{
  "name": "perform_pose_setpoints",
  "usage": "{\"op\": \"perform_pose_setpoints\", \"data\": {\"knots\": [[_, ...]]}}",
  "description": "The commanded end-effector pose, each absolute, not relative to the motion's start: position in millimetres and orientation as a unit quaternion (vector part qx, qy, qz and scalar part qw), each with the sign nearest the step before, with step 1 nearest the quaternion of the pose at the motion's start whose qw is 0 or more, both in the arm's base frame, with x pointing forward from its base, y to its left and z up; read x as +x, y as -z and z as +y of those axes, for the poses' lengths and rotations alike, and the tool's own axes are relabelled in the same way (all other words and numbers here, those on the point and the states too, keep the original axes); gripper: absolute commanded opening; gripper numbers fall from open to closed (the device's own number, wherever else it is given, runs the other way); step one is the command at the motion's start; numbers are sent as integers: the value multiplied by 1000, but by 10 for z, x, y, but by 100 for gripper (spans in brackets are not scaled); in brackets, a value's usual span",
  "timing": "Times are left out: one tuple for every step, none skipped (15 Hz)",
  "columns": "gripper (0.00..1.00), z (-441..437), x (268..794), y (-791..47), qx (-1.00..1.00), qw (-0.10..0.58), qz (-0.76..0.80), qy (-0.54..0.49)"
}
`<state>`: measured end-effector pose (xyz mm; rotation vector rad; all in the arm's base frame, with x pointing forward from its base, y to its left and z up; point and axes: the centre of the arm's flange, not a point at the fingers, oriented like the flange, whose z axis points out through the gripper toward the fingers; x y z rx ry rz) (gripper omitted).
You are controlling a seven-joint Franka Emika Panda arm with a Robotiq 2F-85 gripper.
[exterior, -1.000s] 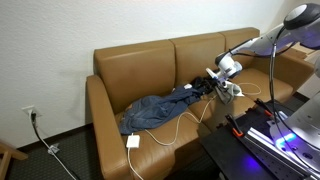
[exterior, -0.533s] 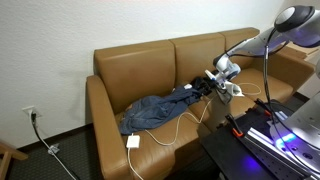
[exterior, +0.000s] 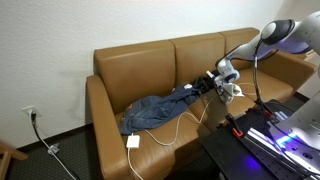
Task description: Spread the jeans on the couch
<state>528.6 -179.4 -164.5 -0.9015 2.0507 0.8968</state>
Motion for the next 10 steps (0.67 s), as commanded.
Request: {"op": "perform_pose_setpoints", "data": {"knots": [[100, -1896, 5339, 1876, -334, 332, 802, -366], [100, -1898, 5280, 1857, -342, 312, 803, -376], [100, -1882, 5223, 1846, -346, 300, 804, -379], [100, -1870, 5187, 1831, -358, 284, 799, -391], [100, -1864, 5154, 1811, -347, 306, 802, -378], [100, -1850, 5143, 1816, -352, 295, 801, -384], [100, -1835, 5149, 1817, -355, 289, 801, -385], [100, -1823, 5160, 1815, -357, 286, 801, -385], [100, -1819, 5165, 1814, -358, 286, 801, -385], [100, -1824, 5177, 1857, -353, 287, 803, -386]]}}
